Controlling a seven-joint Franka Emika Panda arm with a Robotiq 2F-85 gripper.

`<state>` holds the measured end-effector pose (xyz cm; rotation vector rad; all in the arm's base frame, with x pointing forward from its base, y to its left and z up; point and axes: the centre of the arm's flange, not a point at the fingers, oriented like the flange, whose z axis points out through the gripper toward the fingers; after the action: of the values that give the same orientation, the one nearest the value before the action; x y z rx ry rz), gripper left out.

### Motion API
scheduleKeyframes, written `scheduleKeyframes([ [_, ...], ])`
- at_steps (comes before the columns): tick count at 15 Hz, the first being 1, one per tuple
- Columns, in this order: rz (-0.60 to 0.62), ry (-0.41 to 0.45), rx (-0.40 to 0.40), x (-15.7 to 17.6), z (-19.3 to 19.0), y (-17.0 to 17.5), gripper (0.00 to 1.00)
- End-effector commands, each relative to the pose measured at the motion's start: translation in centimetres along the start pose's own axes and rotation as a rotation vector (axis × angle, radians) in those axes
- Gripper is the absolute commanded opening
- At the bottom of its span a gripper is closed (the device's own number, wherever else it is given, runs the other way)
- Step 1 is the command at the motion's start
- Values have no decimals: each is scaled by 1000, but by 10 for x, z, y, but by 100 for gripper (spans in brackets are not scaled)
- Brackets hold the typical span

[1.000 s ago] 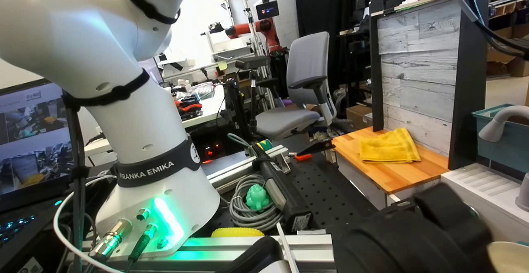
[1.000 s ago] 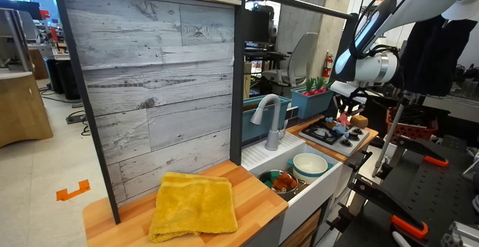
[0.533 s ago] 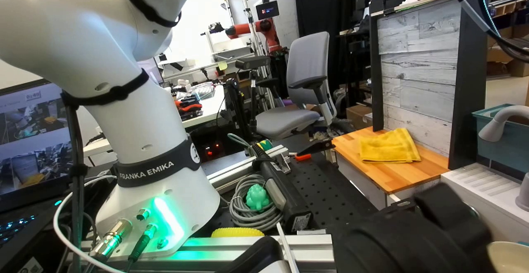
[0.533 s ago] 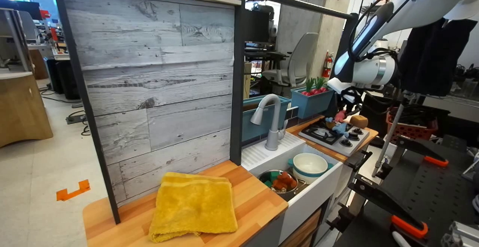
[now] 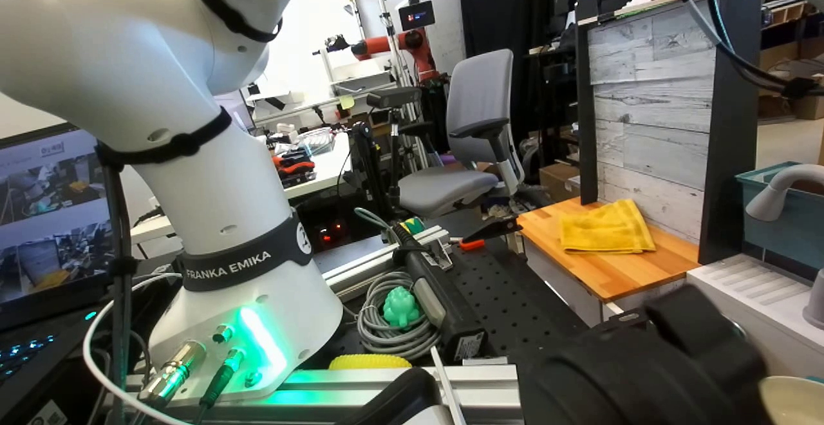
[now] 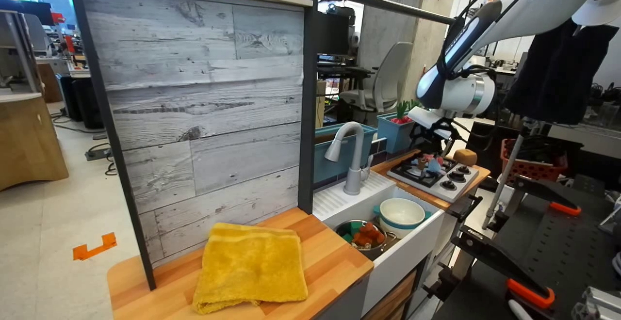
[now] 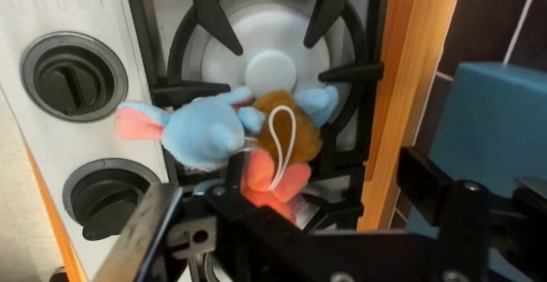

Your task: Put the things on the counter inside the pot in the sink, wipe the counter with the towel, and then remove the things from the dish in the sink and put them on the stove

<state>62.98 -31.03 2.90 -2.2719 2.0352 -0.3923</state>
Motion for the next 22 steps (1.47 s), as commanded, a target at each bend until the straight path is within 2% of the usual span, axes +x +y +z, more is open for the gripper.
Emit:
scheduleKeyframes([
  [1, -197, -48, -15, -17, -28, -6, 100],
  [5, -416, -89, -25, -47, -45, -27, 100],
  [8, -572, -136, -29, -91, -50, -35, 100],
  [13, -841, -220, -24, -177, -26, -10, 100],
  [16, -1001, -297, -29, -216, -15, 4, 100],
  [17, -914, -275, -37, -204, -4, -8, 100],
  [18, -947, -294, -37, -215, -2, -3, 100],
  [19, -1034, -219, -67, -212, 1, -7, 100],
  [20, -1128, -236, -55, -205, 2, -11, 100],
  [22, -1225, -201, -28, -190, 7, -20, 100],
])
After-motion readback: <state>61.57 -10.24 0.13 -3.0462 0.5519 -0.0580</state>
